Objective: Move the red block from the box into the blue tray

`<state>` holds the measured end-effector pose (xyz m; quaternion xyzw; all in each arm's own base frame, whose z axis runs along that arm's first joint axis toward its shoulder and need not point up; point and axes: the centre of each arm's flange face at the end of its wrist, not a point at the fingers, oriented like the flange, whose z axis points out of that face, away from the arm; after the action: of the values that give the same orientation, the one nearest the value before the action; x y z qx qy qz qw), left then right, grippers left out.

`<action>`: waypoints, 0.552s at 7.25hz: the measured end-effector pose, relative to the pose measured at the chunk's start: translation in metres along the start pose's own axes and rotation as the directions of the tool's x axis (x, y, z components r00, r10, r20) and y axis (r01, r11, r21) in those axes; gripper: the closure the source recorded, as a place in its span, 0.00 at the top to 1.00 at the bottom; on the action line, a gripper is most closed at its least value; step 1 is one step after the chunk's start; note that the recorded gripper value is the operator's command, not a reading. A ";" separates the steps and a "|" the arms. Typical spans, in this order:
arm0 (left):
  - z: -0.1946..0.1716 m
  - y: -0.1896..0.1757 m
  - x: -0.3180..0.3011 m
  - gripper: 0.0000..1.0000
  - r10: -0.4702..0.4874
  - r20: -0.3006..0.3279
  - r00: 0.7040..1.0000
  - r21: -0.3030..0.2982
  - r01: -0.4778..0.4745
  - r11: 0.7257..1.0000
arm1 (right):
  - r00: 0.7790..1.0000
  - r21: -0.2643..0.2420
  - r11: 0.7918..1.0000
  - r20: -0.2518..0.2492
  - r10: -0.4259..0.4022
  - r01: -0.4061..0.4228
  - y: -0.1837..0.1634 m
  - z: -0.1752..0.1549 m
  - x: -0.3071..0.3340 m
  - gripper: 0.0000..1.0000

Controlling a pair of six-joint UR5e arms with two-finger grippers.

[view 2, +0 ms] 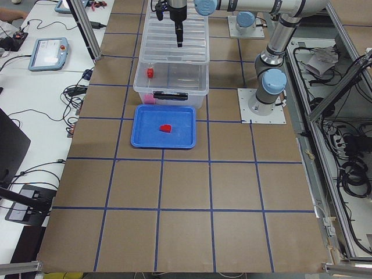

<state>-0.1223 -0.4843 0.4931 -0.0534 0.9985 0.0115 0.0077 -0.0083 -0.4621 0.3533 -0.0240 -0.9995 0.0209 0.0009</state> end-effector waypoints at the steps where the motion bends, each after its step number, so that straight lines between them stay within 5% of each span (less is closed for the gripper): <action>1: 0.001 0.000 -0.008 1.00 -0.016 0.001 1.000 -0.005 0.016 1.000 | 1.000 0.017 1.000 0.001 0.012 -0.012 -0.003 0.000 -0.019 1.00; 4: 0.003 -0.004 -0.030 1.00 0.074 0.002 0.997 -0.022 -0.074 0.997 | 1.000 0.065 0.998 0.012 -0.001 0.000 -0.014 0.004 -0.084 1.00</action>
<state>-0.0919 -0.4849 0.4909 -0.0165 0.9996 0.0228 0.0081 0.0752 -0.4803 0.3493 -0.0238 -0.9983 0.0535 -0.0042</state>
